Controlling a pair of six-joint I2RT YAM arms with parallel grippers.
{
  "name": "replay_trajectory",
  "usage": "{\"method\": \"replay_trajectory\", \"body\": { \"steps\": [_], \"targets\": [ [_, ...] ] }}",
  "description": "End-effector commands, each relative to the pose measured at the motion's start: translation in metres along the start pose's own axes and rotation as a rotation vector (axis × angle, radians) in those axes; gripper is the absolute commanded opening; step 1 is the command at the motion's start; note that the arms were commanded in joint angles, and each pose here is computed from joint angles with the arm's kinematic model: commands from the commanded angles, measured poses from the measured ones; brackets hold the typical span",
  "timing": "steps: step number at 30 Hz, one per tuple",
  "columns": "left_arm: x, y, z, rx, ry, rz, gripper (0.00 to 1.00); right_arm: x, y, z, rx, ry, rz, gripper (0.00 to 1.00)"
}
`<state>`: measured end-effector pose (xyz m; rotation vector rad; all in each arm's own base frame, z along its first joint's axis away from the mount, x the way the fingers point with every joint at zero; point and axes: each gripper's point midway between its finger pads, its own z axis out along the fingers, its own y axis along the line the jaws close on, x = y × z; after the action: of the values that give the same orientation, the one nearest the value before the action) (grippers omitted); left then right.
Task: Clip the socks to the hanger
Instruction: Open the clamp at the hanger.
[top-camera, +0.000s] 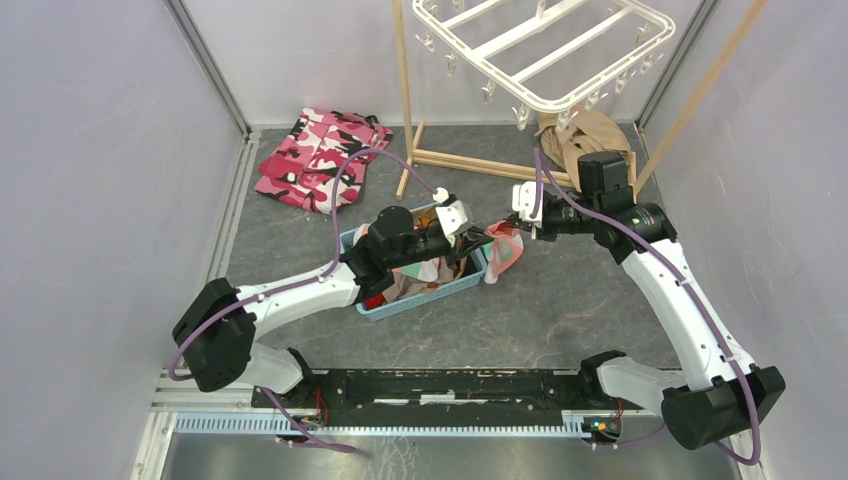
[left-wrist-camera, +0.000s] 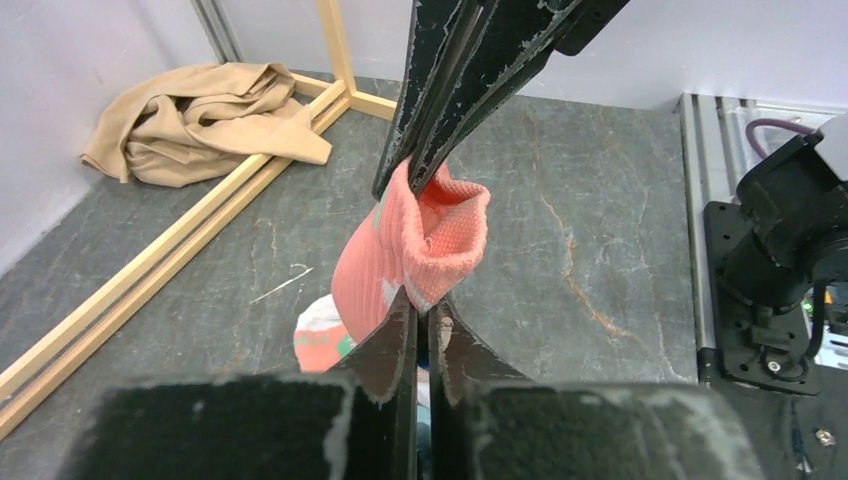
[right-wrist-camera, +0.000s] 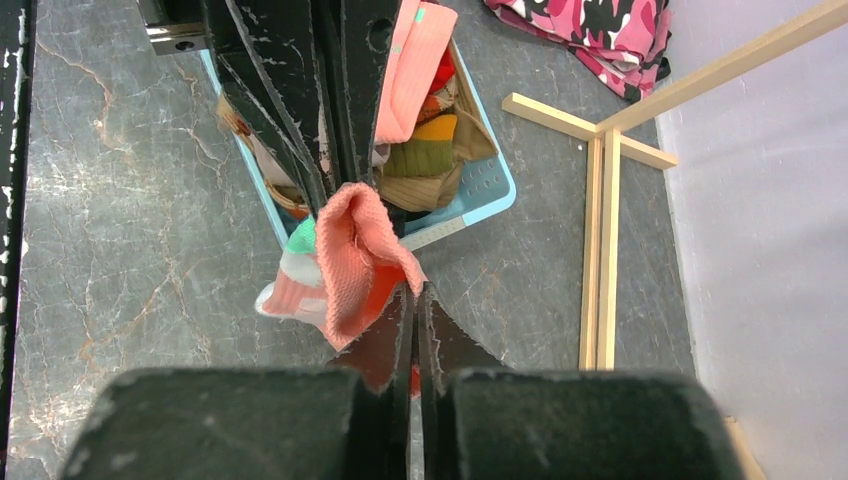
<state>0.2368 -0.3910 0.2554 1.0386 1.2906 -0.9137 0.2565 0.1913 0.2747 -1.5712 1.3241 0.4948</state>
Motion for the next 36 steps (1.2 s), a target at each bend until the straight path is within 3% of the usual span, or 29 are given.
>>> {"method": "replay_trajectory", "body": {
  "steps": [1,5,8,12,18,26,36],
  "targets": [
    [-0.028,0.002,0.006,0.014,-0.073,0.010,0.02,-0.021,-0.010,-0.006,0.031,-0.050,-0.015,0.05],
    [-0.026,0.001,0.004,0.015,-0.069,0.025,0.02,-0.026,-0.034,-0.019,0.114,-0.058,0.032,0.35],
    [-0.027,0.004,-0.001,-0.008,-0.072,0.043,0.02,-0.023,-0.048,-0.032,0.163,-0.044,0.033,0.50],
    [-0.036,0.015,-0.008,-0.073,-0.087,0.092,0.02,-0.023,-0.056,-0.042,0.214,-0.058,0.079,0.63],
    [-0.047,0.029,-0.016,-0.151,-0.087,0.163,0.02,-0.038,-0.055,-0.042,0.212,-0.167,0.213,0.64],
    [-0.053,0.030,-0.010,-0.152,-0.083,0.195,0.02,-0.047,-0.074,-0.043,0.339,-0.258,0.415,0.68],
    [-0.058,0.032,-0.006,-0.157,-0.090,0.204,0.02,-0.006,-0.056,-0.021,0.329,-0.091,0.383,0.71]
  ]
}}
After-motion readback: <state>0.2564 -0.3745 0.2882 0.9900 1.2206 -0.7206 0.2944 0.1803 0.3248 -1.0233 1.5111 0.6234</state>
